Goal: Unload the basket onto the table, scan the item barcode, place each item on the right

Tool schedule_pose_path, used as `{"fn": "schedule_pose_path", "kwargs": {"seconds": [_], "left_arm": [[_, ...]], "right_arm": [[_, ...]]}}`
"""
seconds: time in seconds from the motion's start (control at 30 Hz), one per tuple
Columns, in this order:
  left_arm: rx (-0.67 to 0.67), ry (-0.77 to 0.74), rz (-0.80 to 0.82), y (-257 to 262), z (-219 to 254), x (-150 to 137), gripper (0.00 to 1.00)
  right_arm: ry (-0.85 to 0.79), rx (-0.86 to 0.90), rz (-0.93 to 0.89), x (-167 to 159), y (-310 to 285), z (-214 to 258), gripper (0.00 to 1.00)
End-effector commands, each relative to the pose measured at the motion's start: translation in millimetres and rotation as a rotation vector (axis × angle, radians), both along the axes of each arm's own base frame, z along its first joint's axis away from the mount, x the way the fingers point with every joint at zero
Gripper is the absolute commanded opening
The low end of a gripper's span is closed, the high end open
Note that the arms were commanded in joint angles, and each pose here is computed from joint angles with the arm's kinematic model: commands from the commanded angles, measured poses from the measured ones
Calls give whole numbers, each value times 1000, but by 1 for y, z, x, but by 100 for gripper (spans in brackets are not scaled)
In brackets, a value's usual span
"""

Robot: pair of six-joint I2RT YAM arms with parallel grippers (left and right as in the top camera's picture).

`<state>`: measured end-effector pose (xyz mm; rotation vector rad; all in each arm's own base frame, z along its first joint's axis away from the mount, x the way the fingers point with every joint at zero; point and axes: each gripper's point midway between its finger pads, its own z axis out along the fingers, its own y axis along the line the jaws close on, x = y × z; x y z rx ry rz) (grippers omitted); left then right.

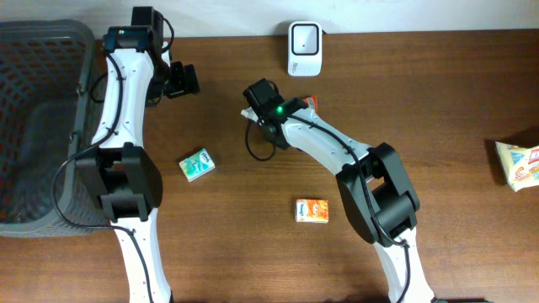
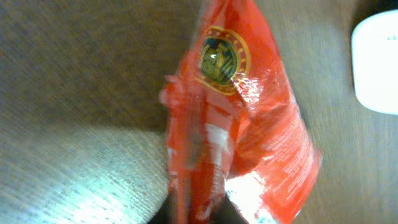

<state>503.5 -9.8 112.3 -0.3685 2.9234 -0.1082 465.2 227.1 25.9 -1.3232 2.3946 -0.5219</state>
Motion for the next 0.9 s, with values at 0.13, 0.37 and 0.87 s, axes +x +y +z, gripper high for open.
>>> {"fn": "schedule_pose_path", "kwargs": {"seconds": [0.13,0.37,0.87], "left_arm": [[12,-12,23,6,6,0,99],[11,-12,22,6,6,0,99],[11,12,22,5,5,-6,99]], "right_arm": [[-66,185,-129,11,19,63,4],[143,545,-95,-16,63,138,4],[400,618,-737,-19,-67,67,4]]}}
